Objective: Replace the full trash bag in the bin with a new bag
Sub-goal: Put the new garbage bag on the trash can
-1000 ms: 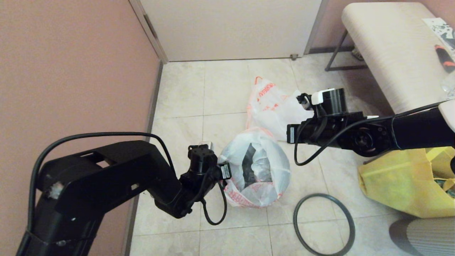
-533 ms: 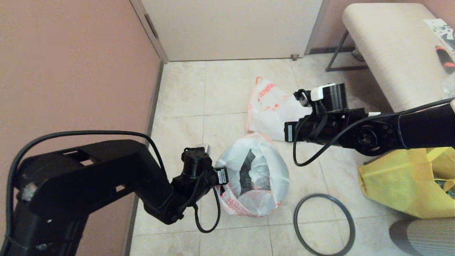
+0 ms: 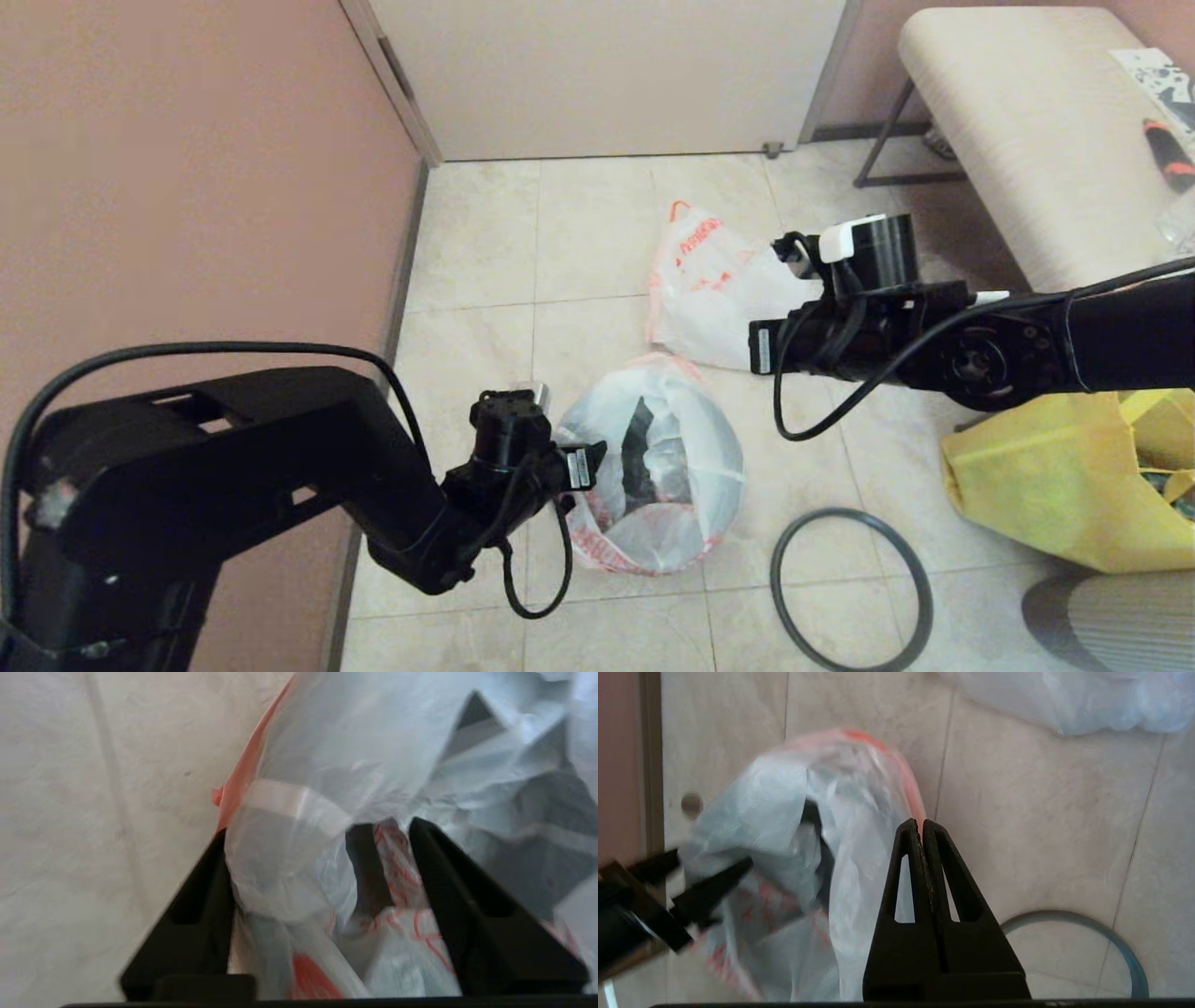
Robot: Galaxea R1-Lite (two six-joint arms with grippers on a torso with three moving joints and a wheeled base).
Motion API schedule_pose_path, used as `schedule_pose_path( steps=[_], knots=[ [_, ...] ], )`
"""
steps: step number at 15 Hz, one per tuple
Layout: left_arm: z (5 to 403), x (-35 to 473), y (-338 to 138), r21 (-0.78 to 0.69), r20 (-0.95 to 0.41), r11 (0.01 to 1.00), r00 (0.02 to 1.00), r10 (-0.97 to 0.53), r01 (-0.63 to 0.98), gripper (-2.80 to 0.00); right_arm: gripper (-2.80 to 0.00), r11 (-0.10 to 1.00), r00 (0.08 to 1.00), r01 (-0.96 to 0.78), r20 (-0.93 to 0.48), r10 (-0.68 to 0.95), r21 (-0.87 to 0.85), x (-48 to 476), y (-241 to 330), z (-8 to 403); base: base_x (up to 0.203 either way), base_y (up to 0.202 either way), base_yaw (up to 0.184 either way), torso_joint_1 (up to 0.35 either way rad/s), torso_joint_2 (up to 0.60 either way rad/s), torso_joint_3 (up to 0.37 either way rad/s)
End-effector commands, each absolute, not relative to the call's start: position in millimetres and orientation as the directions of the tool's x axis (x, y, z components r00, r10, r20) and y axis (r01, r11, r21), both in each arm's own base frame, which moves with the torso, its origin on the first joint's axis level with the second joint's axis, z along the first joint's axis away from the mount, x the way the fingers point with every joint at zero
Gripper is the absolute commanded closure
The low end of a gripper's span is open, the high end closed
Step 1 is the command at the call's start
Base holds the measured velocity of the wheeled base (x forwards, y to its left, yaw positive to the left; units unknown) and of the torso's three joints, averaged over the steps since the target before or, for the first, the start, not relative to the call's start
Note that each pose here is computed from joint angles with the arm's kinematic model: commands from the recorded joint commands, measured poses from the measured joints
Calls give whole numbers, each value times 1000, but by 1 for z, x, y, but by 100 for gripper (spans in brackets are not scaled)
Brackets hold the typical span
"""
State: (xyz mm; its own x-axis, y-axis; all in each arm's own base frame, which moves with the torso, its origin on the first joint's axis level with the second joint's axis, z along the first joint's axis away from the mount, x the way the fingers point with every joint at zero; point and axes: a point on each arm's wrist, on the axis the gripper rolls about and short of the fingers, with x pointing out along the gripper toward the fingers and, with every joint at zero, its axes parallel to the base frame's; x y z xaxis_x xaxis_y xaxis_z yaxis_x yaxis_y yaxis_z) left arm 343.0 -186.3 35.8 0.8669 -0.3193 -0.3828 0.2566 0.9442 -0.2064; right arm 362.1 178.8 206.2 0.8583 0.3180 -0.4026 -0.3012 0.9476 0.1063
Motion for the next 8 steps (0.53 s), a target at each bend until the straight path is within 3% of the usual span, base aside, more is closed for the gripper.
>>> schedule_pose_path(
  steps=[1,5,8],
  knots=[
    [54,329,-178,-197,-363,944,875,-321,265,-280,0,951,853,-301,-426,301,70,357,185,204,0,0,0,0,0,0],
    [42,314,-157,-118,-456,964,849,-267,239,-280,0,959,859,-264,-476,187,-101,354,208,180,0,0,0,0,0,0],
    [52,299,-144,-113,-454,970,857,-242,214,-280,0,942,845,-315,-487,222,-116,341,226,180,0,0,0,0,0,0]
  ],
)
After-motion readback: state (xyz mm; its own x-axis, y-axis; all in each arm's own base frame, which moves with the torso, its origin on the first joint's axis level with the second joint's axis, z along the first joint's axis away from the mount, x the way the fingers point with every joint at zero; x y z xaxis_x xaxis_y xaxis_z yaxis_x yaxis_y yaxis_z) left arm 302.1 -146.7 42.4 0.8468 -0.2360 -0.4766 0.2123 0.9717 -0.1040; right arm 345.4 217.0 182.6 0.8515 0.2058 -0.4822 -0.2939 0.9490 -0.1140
